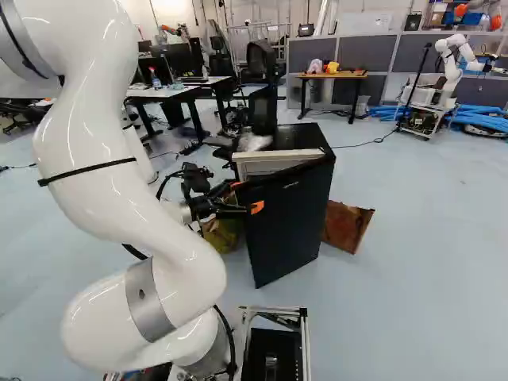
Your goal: Grab a drink from the fridge
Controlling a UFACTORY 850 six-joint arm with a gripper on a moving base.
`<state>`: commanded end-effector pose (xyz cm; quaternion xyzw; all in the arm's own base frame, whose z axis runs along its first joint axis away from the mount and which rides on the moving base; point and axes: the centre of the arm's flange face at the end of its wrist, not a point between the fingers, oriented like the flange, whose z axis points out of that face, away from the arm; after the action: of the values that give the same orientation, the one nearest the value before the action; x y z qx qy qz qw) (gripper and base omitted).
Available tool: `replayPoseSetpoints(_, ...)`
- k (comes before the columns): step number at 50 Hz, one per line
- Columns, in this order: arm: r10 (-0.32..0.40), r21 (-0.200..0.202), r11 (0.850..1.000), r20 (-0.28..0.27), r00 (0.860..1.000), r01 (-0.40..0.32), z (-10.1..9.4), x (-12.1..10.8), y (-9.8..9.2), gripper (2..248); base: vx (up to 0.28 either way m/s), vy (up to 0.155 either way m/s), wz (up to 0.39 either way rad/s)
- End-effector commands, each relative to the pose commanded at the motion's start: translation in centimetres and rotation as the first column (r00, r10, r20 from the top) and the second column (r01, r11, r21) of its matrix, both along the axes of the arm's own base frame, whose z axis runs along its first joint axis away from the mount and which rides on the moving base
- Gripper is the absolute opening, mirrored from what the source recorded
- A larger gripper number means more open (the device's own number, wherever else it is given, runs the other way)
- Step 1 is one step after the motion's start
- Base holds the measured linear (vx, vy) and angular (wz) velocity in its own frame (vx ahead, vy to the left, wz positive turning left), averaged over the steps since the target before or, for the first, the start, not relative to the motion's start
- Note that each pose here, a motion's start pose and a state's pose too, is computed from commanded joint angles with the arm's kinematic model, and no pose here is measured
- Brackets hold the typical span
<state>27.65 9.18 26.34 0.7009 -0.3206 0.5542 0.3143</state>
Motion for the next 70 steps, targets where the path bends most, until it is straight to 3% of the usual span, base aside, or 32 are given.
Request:
replayPoseSetpoints(29, -0.058, -0.049, 0.997, -0.048, 0.997, 0.056, -0.1, -4.0, -2.4, 247, 0.0, 0.0, 0.0)
replayPoseSetpoints(41, -0.118, -0.059, 0.992, -0.05, 0.992, 0.115, -0.1, -4.5, -3.3, 247, 0.0, 0.0, 0.0)
replayPoseSetpoints(56, -0.216, -0.052, 0.975, -0.033, 0.976, 0.214, 0.1, -3.8, -4.3, 247, 0.0, 0.0, 0.0)
replayPoseSetpoints(70, -0.31, -0.042, 0.95, -0.015, 0.951, 0.309, 0.2, -3.1, -5.2, 247, 0.0, 0.0, 0.0)
